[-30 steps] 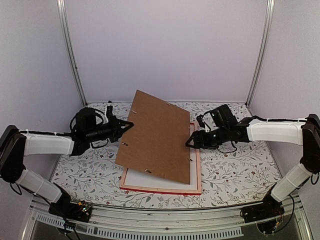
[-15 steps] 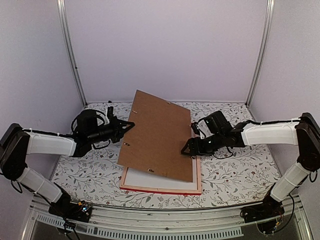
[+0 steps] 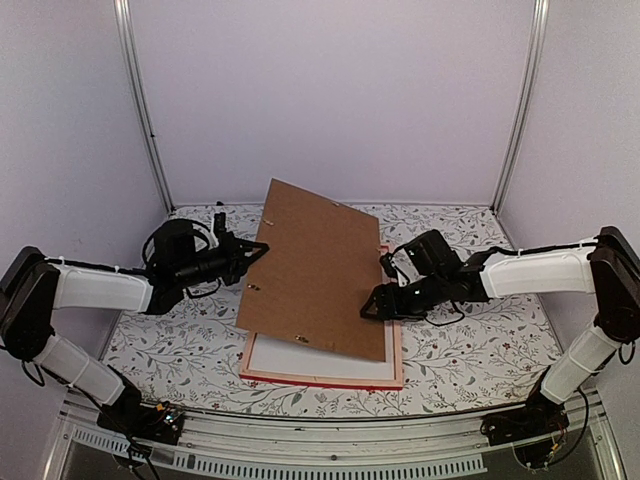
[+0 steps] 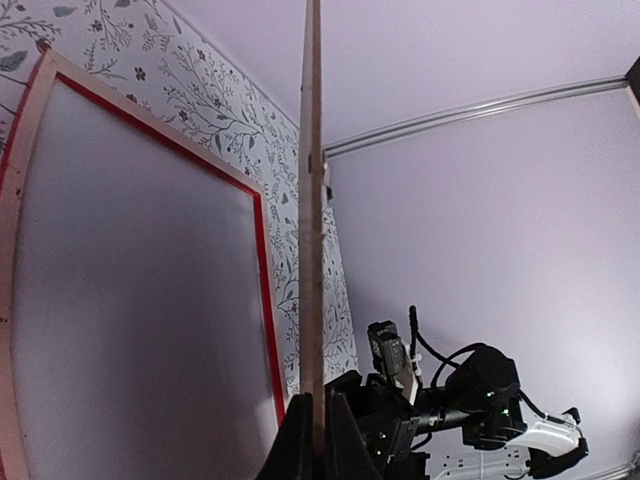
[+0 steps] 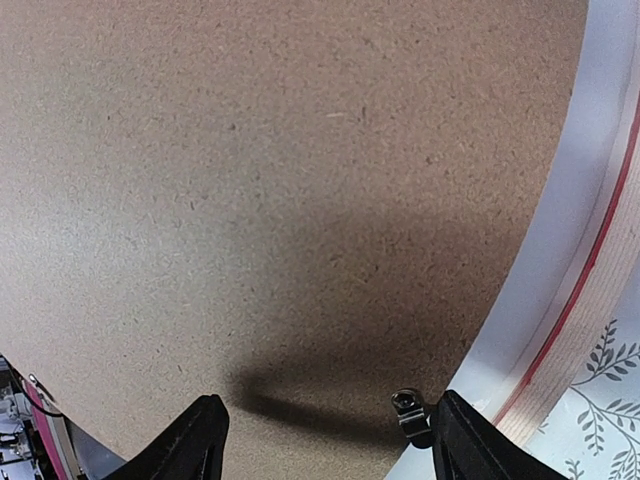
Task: Put the photo into the frame
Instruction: Adjust the fastener on the backboard.
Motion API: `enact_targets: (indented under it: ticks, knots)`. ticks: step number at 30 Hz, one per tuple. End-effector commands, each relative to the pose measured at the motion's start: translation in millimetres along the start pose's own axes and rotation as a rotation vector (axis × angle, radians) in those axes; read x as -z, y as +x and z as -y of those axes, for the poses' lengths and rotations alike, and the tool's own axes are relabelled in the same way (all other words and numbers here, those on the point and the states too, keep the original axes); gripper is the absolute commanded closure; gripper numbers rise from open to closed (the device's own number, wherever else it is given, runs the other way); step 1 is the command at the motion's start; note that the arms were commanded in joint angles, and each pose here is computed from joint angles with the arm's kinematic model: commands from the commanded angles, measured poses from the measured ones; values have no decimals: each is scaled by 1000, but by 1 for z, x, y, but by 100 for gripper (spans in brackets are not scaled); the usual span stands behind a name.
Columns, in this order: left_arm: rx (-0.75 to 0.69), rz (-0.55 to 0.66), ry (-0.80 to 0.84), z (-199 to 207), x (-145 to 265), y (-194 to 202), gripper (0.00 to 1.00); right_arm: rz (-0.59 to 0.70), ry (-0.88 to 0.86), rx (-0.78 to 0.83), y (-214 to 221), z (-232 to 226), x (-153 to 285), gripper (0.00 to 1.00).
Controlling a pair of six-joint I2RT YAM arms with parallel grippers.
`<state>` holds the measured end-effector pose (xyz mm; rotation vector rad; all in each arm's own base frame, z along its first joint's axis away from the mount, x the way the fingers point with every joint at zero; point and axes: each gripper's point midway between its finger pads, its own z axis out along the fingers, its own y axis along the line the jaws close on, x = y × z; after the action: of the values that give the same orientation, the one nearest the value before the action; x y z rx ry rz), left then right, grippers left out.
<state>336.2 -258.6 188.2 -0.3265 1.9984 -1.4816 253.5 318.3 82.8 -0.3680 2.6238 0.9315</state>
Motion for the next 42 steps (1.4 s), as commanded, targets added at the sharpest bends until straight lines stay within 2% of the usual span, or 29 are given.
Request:
enact_targets:
  ticks: [1,19,31,42]
  knots:
    - [-52,40,76,23,0,-7,100,-11,3,-10,5,-3,-4,27]
    - [-45,42,58,13,0,-4,100,-20,193,-40,17,18,4,25]
    - [29,-40,128,22,0,11,100,95,274,-58,-7,35,50,24]
    - [53,-58,111,6,-14,16,100,182,334,-91,-24,65,88,24]
